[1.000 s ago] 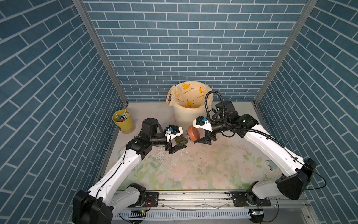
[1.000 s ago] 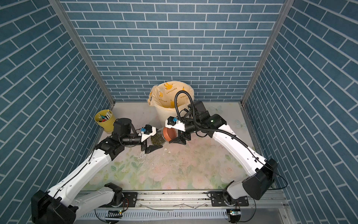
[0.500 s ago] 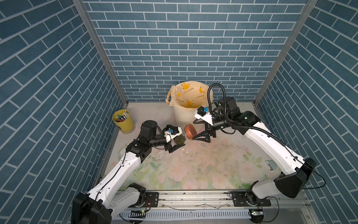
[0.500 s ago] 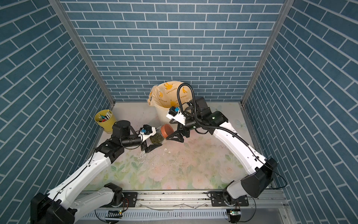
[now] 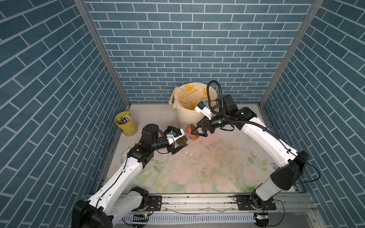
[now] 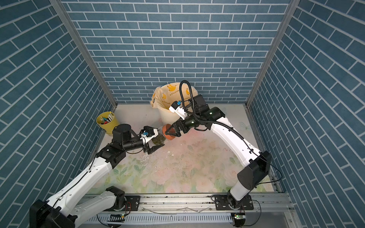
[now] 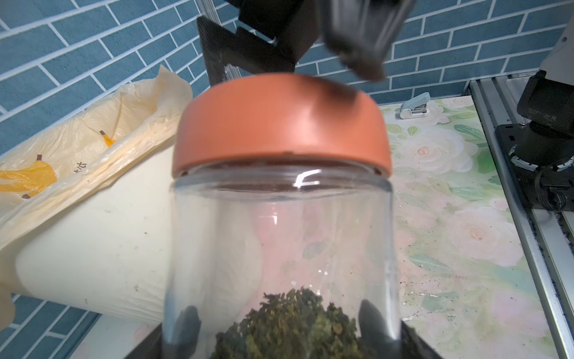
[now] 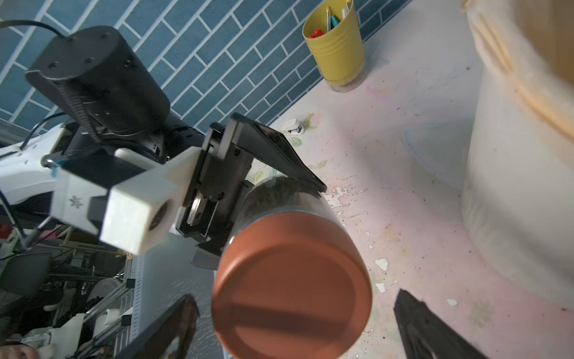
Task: Empty moldy tea leaves from jars
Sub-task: Unscrew the lid from the jar.
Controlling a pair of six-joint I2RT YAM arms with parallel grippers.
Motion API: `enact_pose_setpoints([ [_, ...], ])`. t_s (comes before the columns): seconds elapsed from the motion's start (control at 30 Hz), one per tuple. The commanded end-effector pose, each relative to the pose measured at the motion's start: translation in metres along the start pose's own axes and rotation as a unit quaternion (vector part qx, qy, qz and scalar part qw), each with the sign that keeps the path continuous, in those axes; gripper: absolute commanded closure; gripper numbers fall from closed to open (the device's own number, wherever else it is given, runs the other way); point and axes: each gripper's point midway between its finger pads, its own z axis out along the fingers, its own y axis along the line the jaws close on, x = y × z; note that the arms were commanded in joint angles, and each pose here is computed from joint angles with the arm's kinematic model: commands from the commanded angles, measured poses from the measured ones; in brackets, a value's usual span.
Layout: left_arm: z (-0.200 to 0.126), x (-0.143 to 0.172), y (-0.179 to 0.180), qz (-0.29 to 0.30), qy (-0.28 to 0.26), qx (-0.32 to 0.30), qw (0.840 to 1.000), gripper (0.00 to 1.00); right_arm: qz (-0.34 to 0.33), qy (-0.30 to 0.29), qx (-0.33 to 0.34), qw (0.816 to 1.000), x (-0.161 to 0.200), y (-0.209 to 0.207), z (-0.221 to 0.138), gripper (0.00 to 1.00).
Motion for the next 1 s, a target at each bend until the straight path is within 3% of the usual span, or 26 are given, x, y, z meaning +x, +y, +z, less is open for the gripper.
enact_pose_setpoints([
  [0.0,-0.008,-0.026,0.009,0.031,-0.043,-0.023,0.998,1.00,0.055,-0.002,-0.010,0.998,0.005,-0.001,0.003,0.01],
  [0.27,-0.006,-0.024,0.008,0.029,-0.040,-0.018,0.999,1.00,0.060,-0.008,-0.055,0.997,0.005,0.010,0.012,0.01],
  [0.67,-0.005,-0.022,0.006,0.027,-0.036,-0.014,0.999,1.00,0.056,-0.006,-0.022,0.998,-0.001,-0.001,0.016,0.04],
  [0.83,-0.005,-0.022,0.006,0.027,-0.035,-0.013,0.999,1.00,0.038,0.017,0.007,0.999,0.007,-0.005,0.021,0.14],
  [0.97,-0.006,-0.022,0.006,0.026,-0.035,-0.012,0.999,1.00,0.026,0.040,0.037,0.998,0.016,-0.012,0.026,0.35],
])
